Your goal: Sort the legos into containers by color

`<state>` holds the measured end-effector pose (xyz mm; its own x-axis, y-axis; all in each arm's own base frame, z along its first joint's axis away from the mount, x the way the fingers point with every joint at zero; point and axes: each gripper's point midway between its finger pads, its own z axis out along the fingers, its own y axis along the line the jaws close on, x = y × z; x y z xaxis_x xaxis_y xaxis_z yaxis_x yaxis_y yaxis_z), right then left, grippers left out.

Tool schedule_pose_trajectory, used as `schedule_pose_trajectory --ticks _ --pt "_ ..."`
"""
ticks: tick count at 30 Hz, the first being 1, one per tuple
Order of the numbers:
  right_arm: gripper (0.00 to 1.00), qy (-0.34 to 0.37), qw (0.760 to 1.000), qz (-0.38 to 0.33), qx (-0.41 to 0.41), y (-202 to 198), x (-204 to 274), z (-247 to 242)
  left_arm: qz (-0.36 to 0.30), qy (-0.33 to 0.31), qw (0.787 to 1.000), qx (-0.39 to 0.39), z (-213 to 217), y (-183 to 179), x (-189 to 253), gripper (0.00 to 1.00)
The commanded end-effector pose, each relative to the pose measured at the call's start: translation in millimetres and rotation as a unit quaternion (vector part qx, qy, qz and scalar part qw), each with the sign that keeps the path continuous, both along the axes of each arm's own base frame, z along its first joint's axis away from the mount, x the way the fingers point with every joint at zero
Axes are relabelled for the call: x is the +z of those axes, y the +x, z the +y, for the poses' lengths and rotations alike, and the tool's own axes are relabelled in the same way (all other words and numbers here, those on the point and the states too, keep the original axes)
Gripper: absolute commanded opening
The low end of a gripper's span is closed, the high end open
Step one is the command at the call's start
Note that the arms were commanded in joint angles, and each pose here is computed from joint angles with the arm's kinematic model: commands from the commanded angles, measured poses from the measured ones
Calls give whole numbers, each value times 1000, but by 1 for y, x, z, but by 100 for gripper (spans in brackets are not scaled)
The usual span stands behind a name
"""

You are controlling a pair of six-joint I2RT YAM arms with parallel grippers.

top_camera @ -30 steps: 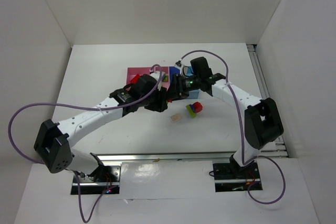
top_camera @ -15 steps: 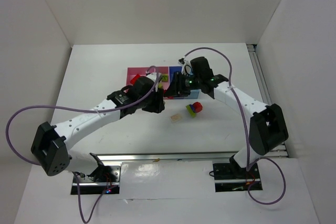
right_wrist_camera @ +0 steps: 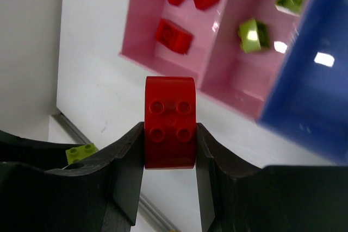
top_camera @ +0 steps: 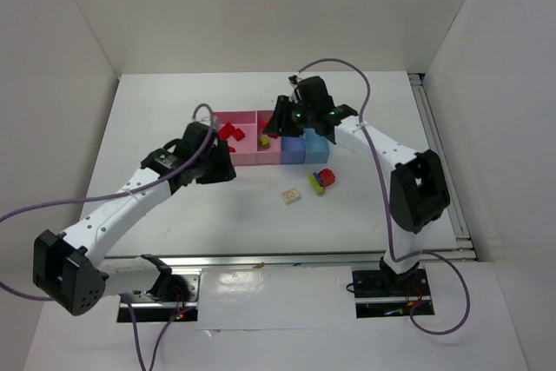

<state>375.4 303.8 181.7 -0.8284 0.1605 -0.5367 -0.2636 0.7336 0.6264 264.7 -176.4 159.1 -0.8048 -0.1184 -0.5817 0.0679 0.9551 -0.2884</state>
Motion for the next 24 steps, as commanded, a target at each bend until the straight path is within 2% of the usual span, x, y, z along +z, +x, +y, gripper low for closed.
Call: schedule_pose_trajectory --ticks 1,2,4,6,8,9,12,13,14,17,18,19,20,21,22,23,24 --pt "28 -3 998 -60 20 24 20 38 43 -8 996 78 42 -10 -2 1" --pt "28 7 997 -75 24 33 34 49 52 -17 995 80 45 -14 -3 1" --pt "28 -2 997 -69 35 43 15 66 51 -27 993 105 57 -12 -2 1" --pt "29 3 996 -84 33 56 23 80 47 -38 992 113 61 -11 2 1" --pt "29 -8 996 -77 36 62 3 96 36 -43 991 124 70 -5 10 1" --pt "29 -1 995 -89 35 69 11 101 36 -43 991 121 71 -5 10 1" --pt "36 -17 996 -76 52 75 -16 121 29 -47 992 116 73 0 17 1" --pt "50 -14 994 -99 49 87 1 126 27 -52 991 117 74 2 21 1" --pt "59 -32 995 -73 58 82 -23 133 29 -48 992 113 74 3 18 1" --pt "86 -40 994 -81 58 85 -14 139 27 -54 994 92 68 5 20 1" --pt "86 -38 994 -85 53 87 -3 133 29 -59 996 55 60 4 20 1" --pt "86 -45 995 -68 58 78 -14 128 19 -66 997 32 55 6 23 1" --pt "86 -23 994 -93 48 86 17 113 25 -64 997 19 52 10 17 1" --pt "82 -6 995 -86 57 79 24 108 23 -70 997 -9 45 10 17 1" --pt "77 -11 996 -63 63 69 6 96 20 -73 997 -22 42 12 14 1" --pt "75 9 995 -79 65 64 34 84 24 -74 996 -31 40 12 12 1" --pt "75 14 994 -74 75 53 38 81 22 -79 996 -35 37 15 12 1"
